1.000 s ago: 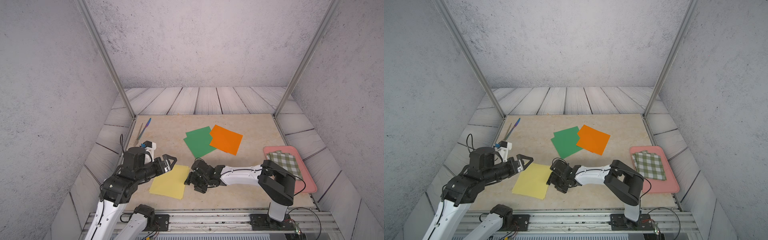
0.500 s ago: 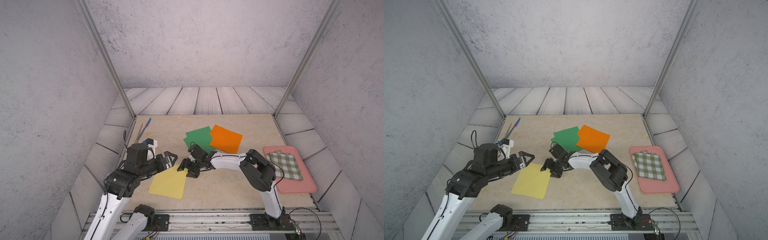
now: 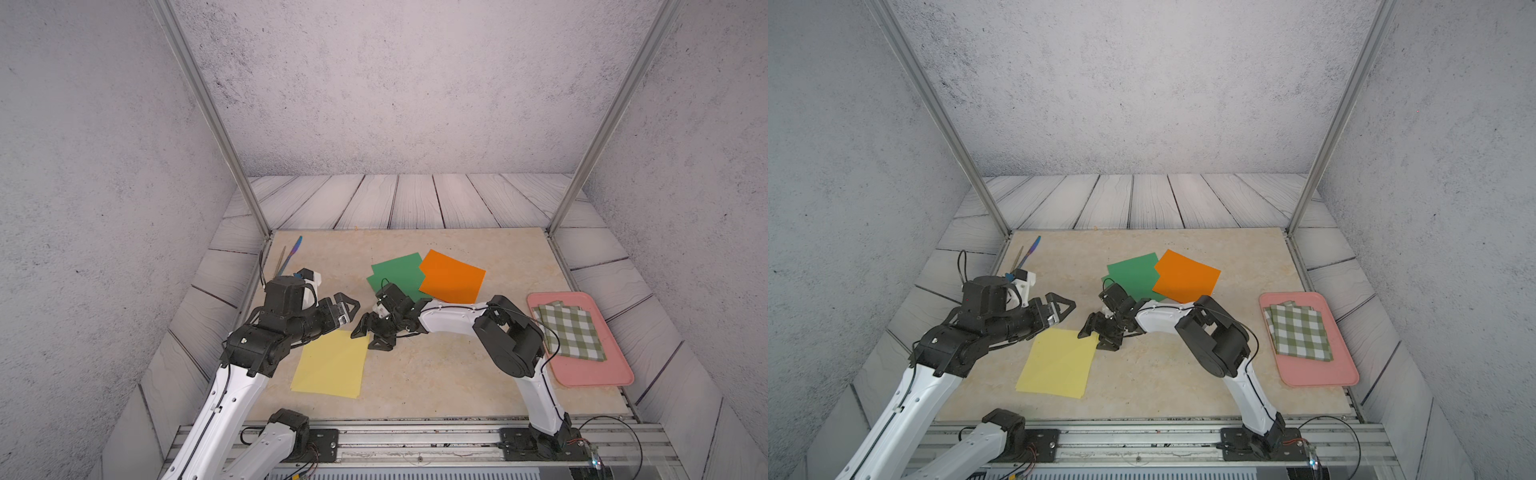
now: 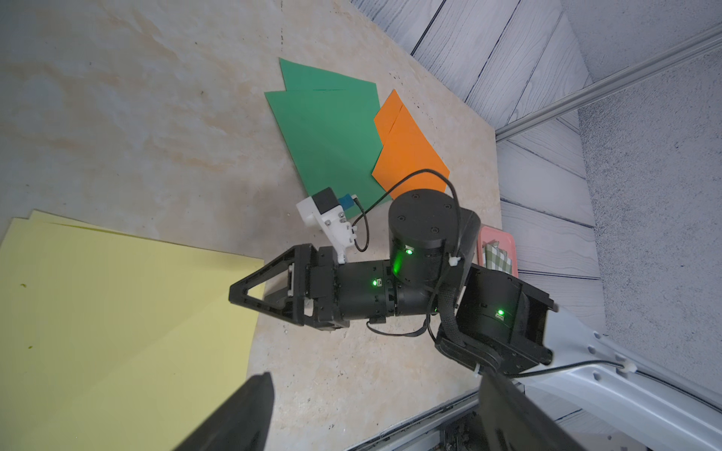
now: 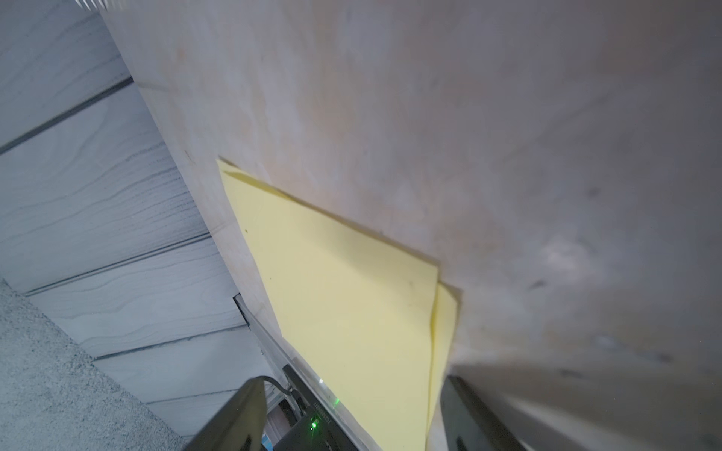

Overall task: Sort the scattered colored papers by color
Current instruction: Place the colored paper, then pick up the colored paper from the center of the board.

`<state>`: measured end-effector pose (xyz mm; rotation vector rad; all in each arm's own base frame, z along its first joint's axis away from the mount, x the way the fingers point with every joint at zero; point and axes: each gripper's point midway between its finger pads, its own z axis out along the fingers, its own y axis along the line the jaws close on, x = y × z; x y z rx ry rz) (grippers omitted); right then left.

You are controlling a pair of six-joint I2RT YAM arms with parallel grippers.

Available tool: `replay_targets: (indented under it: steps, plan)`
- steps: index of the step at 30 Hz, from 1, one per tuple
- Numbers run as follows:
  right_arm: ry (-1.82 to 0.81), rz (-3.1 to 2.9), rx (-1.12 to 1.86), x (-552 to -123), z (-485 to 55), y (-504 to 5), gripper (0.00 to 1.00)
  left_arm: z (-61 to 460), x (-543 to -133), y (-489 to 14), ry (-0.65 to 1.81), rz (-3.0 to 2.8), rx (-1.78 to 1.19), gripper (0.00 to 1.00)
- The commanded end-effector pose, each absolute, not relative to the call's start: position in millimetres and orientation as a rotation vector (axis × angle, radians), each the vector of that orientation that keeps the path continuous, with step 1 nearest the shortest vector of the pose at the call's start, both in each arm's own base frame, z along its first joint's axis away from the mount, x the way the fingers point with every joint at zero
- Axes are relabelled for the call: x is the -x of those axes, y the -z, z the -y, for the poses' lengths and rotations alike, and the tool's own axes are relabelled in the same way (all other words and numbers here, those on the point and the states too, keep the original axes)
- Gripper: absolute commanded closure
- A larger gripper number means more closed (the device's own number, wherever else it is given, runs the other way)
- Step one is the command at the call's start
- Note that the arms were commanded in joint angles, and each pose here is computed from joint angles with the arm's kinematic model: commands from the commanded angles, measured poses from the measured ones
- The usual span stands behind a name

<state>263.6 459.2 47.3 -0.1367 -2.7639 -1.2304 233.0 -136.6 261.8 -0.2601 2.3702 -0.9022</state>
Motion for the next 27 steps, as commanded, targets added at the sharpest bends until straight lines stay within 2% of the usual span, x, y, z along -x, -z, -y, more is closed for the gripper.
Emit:
replay_targets:
  steps: [1,6,10,16,21,27]
  plan:
    - [1.191,2.968,0.184,-306.0,-404.9,-79.6,0.25,136.7,-250.0,-280.7,0.895,-2.310,0.237,0.11]
    - [1.234,3.162,0.244,-358.4,-325.2,-162.6,0.25,149.9,-276.3,-279.1,0.923,-2.323,0.211,0.12]
    - [1.283,3.188,0.549,-404.4,-242.5,-190.0,0.25,169.4,-310.7,-274.7,0.971,-2.350,0.168,0.11]
    - [1.186,3.140,0.755,-441.9,-167.0,-174.8,0.25,222.3,-383.4,-259.7,1.064,-2.456,0.009,0.14]
    - [1.188,3.076,0.785,-452.6,-148.8,-153.9,0.25,268.6,-442.4,-237.6,1.109,-2.546,-0.083,0.18]
    - [1.176,2.984,0.848,-454.9,-130.5,-126.0,0.25,318.8,-491.8,-211.4,1.165,-2.584,-0.163,0.18]
